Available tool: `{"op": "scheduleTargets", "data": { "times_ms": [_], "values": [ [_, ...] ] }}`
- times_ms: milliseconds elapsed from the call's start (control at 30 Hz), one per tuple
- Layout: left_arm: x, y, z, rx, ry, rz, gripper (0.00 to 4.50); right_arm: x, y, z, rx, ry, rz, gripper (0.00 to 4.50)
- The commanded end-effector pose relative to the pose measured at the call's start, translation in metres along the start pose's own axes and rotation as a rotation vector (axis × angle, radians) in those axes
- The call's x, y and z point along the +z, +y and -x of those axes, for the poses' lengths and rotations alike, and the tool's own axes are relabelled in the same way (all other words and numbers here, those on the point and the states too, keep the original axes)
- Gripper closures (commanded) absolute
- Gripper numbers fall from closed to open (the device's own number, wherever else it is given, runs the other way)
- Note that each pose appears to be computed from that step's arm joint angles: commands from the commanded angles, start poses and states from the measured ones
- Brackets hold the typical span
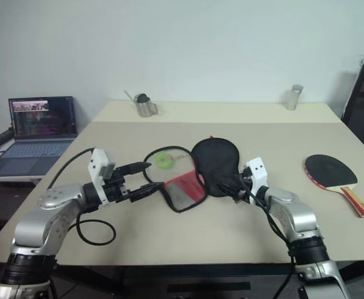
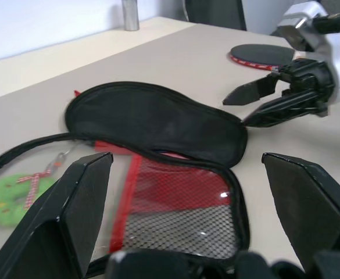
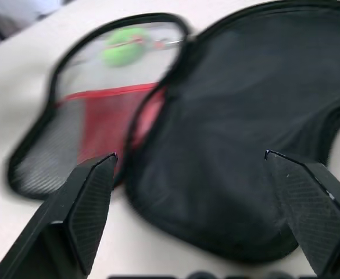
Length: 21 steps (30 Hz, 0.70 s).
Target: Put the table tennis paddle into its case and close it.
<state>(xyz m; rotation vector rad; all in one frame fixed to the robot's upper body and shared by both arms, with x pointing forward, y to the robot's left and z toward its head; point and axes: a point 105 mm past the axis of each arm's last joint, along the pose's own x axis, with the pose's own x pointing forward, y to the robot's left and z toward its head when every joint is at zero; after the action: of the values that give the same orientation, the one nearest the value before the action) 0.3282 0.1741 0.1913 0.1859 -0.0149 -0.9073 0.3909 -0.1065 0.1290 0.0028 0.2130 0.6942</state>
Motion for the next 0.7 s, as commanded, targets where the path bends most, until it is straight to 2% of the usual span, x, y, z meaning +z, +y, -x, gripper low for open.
{"op": "scheduleTargets", "data": {
  "times_ms": [33, 300, 700],
  "values": [
    [0.017, -0.002, 0.002, -0.021, -0.03, -0.027, 0.0, 0.018, -0.004, -0.013, -0.037, -0.056, 0.061, 0.03],
    [0.019, 0.001, 0.013, -0.015, -0.016, -0.034, 0.0, 0.013, -0.013, -0.027, -0.08, -0.054, 0.112, 0.03],
    [0.016, 0.003, 0.015, 0.007, -0.021, -0.043, 0.0, 0.032, -0.032, -0.031, -0.174, -0.151, 0.087, 0.03]
  ]
}}
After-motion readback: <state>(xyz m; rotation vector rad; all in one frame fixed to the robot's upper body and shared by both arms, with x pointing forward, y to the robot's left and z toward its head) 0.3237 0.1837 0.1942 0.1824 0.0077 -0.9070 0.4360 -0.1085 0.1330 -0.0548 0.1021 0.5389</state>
